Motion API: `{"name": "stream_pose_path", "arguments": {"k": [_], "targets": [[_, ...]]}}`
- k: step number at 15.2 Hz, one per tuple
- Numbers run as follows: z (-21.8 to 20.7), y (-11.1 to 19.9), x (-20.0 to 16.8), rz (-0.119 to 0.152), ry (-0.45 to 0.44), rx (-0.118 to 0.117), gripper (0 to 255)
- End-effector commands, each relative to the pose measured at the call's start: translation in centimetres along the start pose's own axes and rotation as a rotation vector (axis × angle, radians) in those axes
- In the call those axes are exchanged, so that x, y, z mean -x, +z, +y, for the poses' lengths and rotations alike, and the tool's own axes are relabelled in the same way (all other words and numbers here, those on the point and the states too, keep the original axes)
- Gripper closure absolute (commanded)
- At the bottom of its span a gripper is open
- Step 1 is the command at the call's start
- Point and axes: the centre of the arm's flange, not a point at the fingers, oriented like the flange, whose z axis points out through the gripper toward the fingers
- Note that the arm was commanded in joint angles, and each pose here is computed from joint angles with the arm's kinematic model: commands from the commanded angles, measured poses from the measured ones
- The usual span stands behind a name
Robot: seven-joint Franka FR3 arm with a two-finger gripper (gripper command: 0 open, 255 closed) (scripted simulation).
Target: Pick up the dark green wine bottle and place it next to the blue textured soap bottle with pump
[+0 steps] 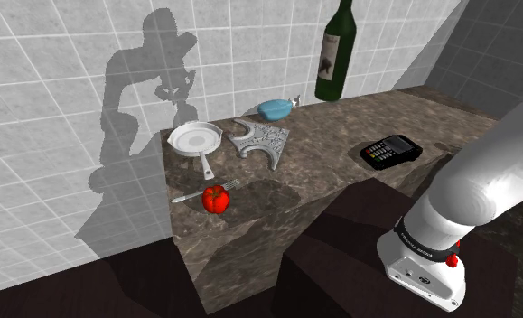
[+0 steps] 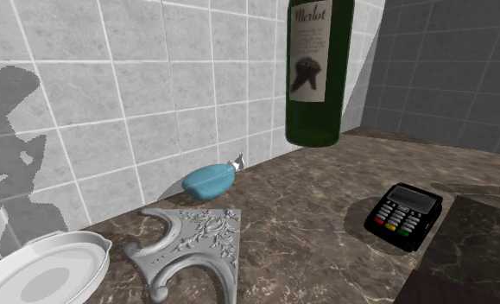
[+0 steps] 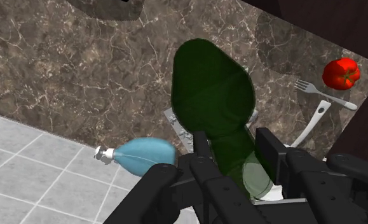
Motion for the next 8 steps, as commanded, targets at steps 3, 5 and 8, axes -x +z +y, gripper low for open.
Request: {"name": "stream_pose_path", "arguments": {"k": [3,5,8], "targets": [[4.3,3.1,-1.3,0.002,-0.001,0.001,255],[6.4,4.6,-2.0,0.002,-0.001,0.001,255],[9.4,6.9,-3.1,0.002,-0.001,0.001,255]]}}
